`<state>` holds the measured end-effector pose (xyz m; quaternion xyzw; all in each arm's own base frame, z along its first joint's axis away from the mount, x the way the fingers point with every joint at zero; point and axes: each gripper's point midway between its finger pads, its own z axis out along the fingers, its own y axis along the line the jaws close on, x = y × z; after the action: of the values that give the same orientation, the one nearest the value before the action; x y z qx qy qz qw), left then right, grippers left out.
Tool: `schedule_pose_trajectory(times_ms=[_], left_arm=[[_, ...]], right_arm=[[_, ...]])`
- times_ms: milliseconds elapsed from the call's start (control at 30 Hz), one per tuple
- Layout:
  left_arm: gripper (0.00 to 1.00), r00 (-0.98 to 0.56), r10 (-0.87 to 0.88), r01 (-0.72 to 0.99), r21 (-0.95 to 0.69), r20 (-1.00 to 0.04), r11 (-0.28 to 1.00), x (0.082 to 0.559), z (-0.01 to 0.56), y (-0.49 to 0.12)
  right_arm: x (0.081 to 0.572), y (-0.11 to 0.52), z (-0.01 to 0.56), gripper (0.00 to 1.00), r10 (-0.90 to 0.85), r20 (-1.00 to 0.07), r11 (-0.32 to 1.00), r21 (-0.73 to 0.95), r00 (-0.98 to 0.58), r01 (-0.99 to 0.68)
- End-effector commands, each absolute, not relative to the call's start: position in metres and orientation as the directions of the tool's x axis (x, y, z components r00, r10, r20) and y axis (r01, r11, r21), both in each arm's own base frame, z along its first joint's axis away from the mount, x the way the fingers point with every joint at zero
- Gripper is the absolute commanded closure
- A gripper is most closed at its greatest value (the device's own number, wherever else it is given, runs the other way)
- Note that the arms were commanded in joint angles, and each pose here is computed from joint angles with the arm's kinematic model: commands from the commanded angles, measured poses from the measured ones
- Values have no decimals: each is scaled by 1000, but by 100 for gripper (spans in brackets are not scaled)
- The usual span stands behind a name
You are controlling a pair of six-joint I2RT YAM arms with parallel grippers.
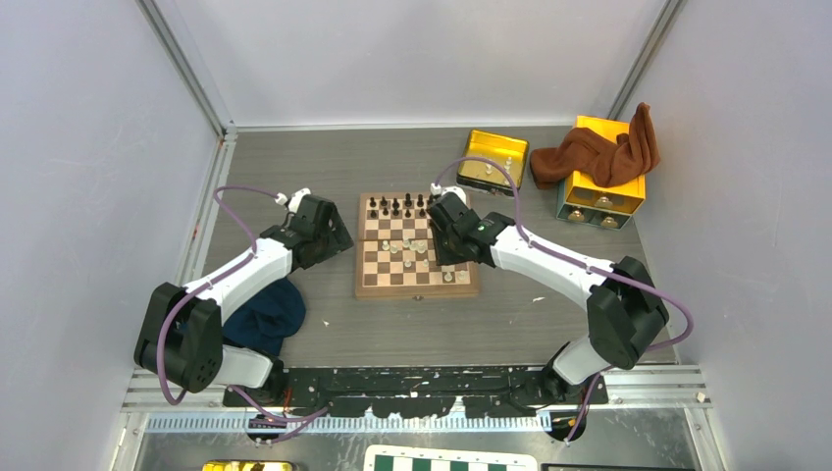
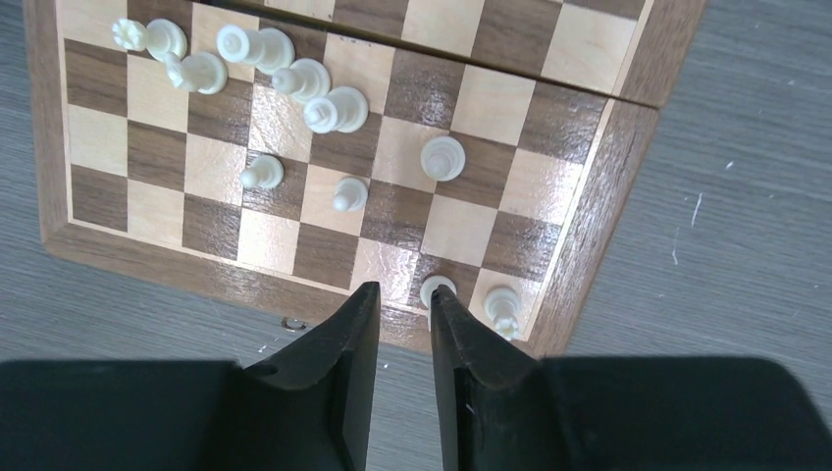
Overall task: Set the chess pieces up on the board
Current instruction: Pick up the chess piece from the chessboard.
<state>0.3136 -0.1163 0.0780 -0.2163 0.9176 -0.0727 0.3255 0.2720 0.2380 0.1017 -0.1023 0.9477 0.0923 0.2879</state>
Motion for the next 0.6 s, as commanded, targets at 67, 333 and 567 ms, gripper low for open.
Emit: schedule_pose_trajectory(times_ms=[67, 333, 567], left_arm=[[20, -651, -463, -335, -319, -602, 886, 328, 97, -119], [20, -650, -458, -334, -313, -607, 889, 327, 99, -118], [20, -650, -456, -333, -311, -608, 890, 327, 99, -117]], right_arm=[[295, 244, 119, 68, -166, -620, 960, 78, -767, -271], [312, 240, 110, 68, -170, -612, 964, 59, -772, -259], [318, 241, 102, 67, -167, -601, 964, 68, -782, -258]])
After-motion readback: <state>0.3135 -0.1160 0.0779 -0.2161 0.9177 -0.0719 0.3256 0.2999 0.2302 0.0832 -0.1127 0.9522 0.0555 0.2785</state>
